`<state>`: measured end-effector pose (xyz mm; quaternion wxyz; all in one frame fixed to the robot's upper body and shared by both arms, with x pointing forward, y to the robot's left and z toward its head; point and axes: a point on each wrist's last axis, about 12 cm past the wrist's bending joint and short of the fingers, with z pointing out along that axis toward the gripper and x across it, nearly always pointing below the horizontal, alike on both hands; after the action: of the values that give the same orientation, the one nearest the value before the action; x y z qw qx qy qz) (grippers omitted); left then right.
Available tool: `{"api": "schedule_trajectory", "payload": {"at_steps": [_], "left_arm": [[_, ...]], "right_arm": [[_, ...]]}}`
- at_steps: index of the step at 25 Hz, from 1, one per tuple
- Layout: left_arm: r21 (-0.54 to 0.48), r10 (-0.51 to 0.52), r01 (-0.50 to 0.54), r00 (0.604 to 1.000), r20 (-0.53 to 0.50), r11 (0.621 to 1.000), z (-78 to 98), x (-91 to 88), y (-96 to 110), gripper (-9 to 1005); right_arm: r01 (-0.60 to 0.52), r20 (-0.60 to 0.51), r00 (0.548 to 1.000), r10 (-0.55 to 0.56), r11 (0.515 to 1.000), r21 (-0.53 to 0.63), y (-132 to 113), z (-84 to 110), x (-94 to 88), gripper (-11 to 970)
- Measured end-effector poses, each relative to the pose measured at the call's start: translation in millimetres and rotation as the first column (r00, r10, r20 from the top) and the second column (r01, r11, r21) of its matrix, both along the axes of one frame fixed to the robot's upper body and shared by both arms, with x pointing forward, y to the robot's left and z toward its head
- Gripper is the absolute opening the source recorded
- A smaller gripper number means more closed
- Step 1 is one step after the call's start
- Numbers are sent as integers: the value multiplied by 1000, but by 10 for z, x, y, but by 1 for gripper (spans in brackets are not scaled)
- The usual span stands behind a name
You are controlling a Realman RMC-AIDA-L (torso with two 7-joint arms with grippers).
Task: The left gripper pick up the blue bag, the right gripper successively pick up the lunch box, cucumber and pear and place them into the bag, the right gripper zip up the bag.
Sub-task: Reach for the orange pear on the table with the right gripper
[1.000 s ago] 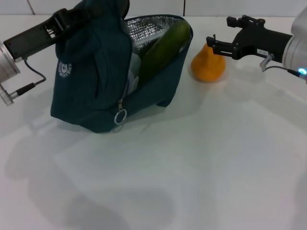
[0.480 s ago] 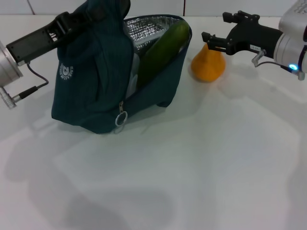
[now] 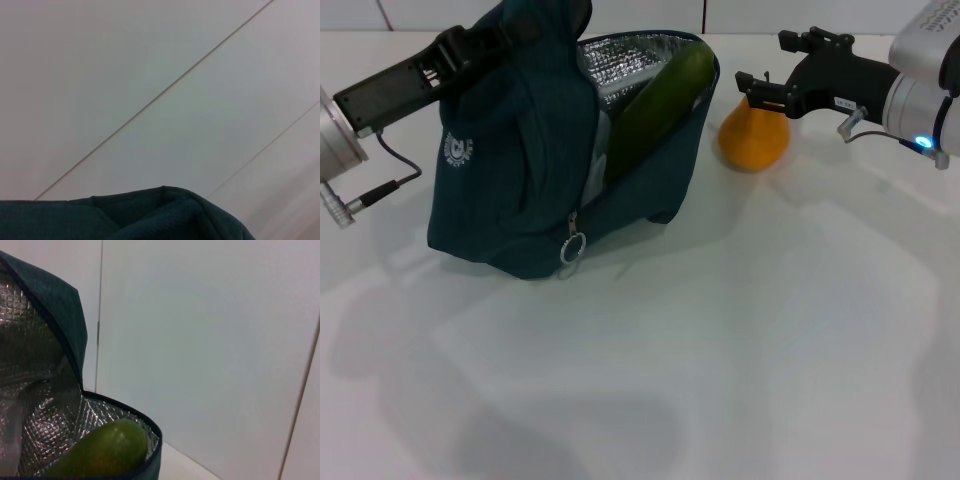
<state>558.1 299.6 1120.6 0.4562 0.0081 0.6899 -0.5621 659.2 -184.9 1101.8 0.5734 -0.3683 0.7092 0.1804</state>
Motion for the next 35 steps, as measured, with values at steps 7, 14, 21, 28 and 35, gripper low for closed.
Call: {"api": "schedule_trajectory", "payload": {"at_steps": [7, 14, 21, 28, 35], "left_arm": [[1, -3, 3, 1000, 4, 1000, 9, 11, -10, 48], [1, -4, 4, 1000, 5, 1000, 16, 17, -11, 48], [3, -3, 3, 1000, 5, 1000, 19, 19, -2, 48], [2, 0, 0, 1000, 1, 1000, 7, 5, 6, 48], [0, 1, -1, 1000, 0, 1000, 4, 2, 5, 48]], "right_arm": [[4, -6, 1000, -4, 1000, 0, -18, -23, -16, 747], [6, -18, 1000, -6, 1000, -1, -20, -52, -31, 628], [3, -14, 1000, -3, 1000, -3, -8, -40, -22, 521], [2, -15, 1000, -2, 1000, -6, 14, -30, -8, 434], [-1, -11, 1000, 1, 1000, -14, 20, -34, -9, 349]]}}
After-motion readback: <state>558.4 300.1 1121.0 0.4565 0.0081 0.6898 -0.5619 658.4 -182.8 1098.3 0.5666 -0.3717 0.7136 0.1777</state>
